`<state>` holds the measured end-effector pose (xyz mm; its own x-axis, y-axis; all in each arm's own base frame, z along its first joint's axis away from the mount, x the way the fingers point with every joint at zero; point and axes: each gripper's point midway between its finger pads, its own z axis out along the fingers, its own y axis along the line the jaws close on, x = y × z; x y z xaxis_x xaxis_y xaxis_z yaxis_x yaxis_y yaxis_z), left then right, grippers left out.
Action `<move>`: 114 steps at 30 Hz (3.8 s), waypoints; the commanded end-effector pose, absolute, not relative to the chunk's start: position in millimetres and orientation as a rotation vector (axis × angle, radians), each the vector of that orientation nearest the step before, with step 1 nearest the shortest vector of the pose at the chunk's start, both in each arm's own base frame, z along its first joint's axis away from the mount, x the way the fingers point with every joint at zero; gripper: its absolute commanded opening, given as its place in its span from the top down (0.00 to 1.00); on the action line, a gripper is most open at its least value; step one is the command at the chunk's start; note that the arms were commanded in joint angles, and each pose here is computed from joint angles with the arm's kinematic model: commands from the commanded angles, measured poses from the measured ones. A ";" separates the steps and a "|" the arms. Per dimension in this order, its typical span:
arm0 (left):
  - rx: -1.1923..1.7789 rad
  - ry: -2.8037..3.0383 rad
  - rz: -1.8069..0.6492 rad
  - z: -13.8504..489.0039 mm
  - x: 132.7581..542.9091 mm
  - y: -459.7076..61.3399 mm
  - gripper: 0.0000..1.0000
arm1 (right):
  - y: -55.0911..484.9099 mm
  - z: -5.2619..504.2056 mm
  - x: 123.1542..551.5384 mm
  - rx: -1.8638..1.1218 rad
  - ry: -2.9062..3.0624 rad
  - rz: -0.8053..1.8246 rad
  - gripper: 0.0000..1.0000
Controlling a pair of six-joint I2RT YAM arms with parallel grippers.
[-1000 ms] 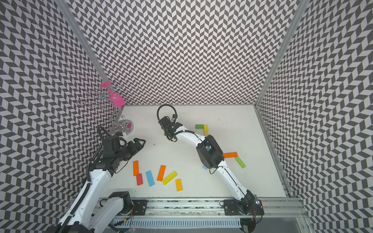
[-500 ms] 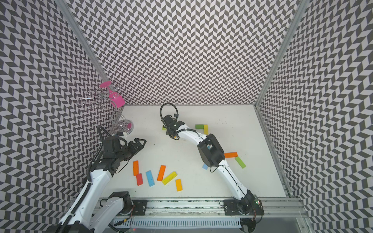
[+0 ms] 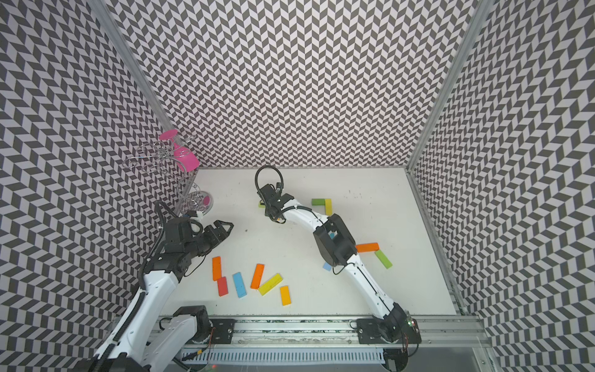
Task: Assemble a giraffe with building blocks
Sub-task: Assemble the building block at the center of the board, then adjust the building block at the center of the board.
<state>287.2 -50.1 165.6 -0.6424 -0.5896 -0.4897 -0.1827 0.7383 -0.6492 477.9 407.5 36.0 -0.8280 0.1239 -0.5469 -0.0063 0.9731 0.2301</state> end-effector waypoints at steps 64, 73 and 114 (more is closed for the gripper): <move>-0.555 2.201 -0.722 166.1 286.9 -50.8 0.10 | 419.3 28.8 444.0 0.087 2.615 0.323 0.61; -0.563 2.201 -0.694 170.7 290.2 -47.1 0.05 | 420.7 106.2 454.4 0.084 2.497 0.425 0.43; 0.102 2.902 0.033 26.3 441.2 -187.0 0.38 | 171.0 168.7 351.8 0.300 2.306 0.385 0.41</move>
